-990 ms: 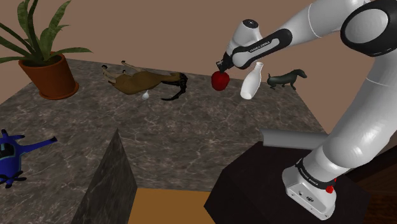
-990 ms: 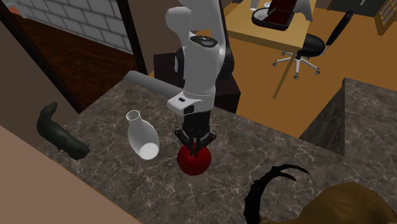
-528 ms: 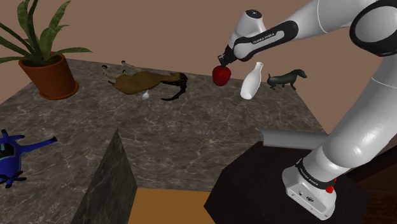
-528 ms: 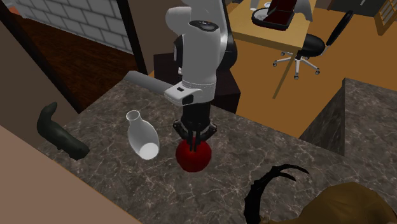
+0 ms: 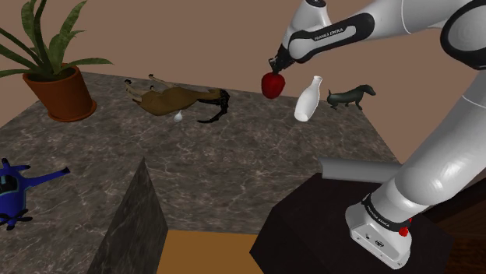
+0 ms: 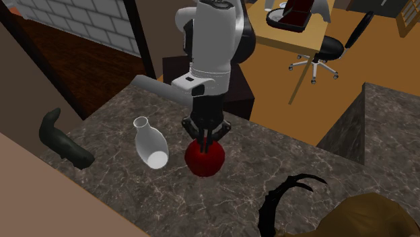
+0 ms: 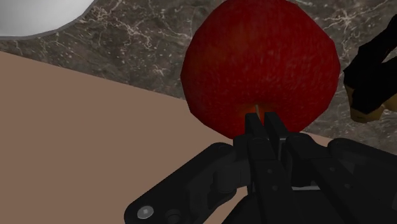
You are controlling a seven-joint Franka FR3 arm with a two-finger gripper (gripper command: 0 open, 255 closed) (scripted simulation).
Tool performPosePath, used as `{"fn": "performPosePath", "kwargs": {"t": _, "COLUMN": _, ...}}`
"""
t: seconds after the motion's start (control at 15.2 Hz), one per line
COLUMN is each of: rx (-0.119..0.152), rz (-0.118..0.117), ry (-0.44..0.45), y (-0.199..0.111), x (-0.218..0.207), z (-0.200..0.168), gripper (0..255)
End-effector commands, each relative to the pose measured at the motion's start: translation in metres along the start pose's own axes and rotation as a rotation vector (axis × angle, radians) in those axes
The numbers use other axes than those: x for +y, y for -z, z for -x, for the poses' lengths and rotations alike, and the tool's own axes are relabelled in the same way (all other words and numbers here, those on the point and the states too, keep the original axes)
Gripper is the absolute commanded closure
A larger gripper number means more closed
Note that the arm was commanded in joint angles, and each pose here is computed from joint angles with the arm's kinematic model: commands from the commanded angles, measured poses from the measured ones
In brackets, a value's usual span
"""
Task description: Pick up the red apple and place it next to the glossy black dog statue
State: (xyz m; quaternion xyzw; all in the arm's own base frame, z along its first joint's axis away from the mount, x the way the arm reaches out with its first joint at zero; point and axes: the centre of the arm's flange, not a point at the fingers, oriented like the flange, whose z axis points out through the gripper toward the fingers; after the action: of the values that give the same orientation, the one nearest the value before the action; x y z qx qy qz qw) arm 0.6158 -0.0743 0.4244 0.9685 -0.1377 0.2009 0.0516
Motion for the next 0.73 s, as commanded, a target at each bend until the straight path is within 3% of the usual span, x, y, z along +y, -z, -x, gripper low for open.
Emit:
{"fn": "performPosePath", "kwargs": {"t": 0.0, "rx": 0.000, "rz": 0.000, "ry": 0.000, "y": 0.009, "x": 0.000, "z": -0.004, "gripper": 255}}
{"fn": "performPosePath", "kwargs": {"t": 0.66, "rx": 0.000, "rz": 0.000, "ry": 0.000, "y": 0.057, "x": 0.003, "z": -0.025, "gripper": 255}}
